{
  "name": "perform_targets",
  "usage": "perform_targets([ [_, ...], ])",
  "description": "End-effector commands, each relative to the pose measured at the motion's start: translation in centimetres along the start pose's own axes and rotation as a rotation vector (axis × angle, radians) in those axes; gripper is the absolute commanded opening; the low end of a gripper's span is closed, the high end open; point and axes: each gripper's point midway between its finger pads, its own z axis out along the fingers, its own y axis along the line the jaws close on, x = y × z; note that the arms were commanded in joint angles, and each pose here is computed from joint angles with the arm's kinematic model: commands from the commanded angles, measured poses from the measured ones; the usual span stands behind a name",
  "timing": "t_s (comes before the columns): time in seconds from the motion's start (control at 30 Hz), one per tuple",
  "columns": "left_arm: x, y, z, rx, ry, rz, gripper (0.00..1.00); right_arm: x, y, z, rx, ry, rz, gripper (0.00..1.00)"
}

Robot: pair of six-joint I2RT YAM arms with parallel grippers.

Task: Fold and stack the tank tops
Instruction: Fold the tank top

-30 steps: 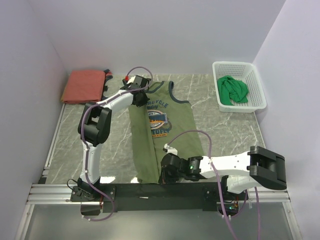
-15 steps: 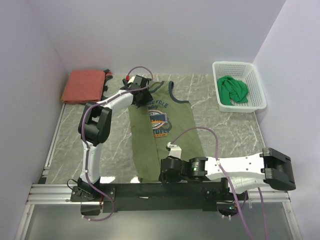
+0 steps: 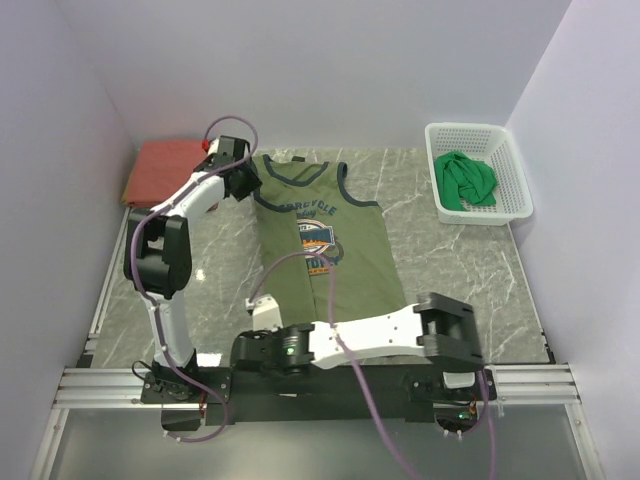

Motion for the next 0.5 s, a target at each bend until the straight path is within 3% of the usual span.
perform_targets([
  [0.0, 3.0, 0.5, 1.4, 0.006, 0.082, 0.063, 0.41, -2.8, -0.6, -0.7, 0.109, -0.084, -0.070, 0.47],
  [0.2, 3.9, 1.7, 2.7, -0.023, 0.100, 0.072, 0.35, -2.5, -2.0, -0.6, 0.213, -0.096, -0.102, 0.47],
  [0.47, 5.0, 2.8, 3.9, -0.047, 0.126, 0.075, 0.29, -0.8, -2.5, -0.4, 0.207, -0.073, -0.070, 0.47],
])
